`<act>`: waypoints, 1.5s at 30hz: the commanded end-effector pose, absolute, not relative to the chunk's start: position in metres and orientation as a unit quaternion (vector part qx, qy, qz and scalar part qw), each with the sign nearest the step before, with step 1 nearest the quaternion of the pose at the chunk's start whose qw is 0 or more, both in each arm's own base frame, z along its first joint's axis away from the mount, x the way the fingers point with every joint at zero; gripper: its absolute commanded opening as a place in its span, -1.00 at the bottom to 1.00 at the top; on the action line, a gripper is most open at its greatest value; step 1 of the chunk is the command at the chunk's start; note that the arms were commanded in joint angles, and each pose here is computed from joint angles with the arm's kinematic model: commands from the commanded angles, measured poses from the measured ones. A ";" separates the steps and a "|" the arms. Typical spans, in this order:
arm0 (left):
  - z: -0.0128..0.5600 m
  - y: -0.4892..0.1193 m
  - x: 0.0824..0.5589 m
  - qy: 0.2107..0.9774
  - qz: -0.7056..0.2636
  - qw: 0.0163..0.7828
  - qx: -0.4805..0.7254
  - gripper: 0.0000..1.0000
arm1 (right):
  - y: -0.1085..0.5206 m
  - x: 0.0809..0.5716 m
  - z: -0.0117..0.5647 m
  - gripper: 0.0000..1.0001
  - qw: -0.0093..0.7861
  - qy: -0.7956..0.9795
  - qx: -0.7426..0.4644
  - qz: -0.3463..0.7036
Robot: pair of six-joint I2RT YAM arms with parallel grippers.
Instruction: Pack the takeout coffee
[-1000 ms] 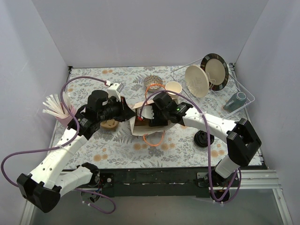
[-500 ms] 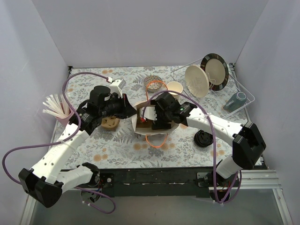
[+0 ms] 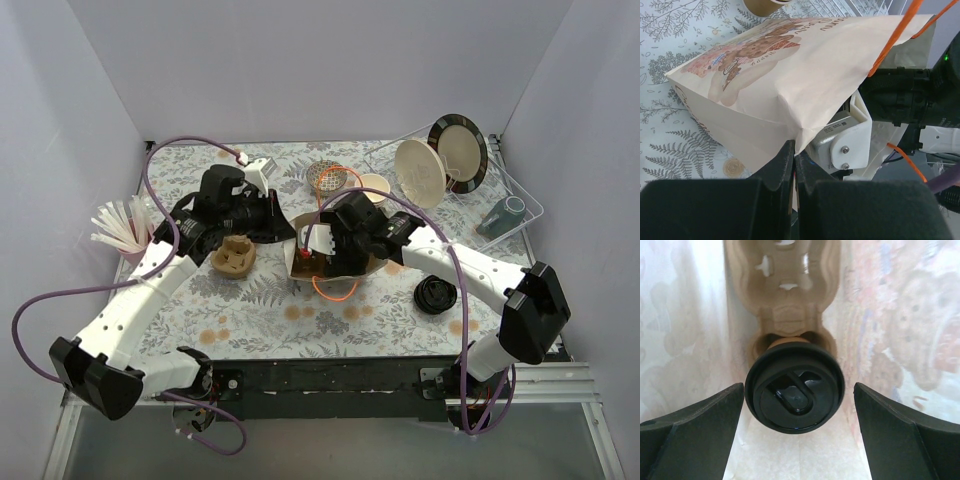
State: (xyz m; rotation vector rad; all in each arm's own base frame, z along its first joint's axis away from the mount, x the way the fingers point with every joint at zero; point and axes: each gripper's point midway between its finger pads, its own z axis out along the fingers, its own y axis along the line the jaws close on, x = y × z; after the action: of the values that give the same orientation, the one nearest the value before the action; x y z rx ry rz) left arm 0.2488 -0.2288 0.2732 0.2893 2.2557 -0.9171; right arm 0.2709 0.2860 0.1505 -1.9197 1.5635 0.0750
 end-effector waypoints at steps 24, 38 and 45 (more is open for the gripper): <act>0.271 -0.227 0.240 0.914 -0.315 0.234 0.106 -1.00 | 0.302 0.266 0.239 0.95 0.428 0.611 -0.653 0.128; 0.285 -0.218 0.264 0.925 -0.268 0.258 0.077 -0.77 | 0.315 0.256 0.293 0.95 0.507 0.591 -0.599 0.185; 0.297 -0.220 0.278 0.921 -0.261 0.280 0.073 -0.57 | 0.312 0.256 0.303 0.96 0.524 0.600 -0.573 0.194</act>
State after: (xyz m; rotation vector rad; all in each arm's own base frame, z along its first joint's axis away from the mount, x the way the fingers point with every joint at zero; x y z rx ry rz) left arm 0.2711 -0.2224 0.2781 0.2093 2.5237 -0.7201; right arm 0.2537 0.3090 0.2725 -1.4779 1.4816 0.4298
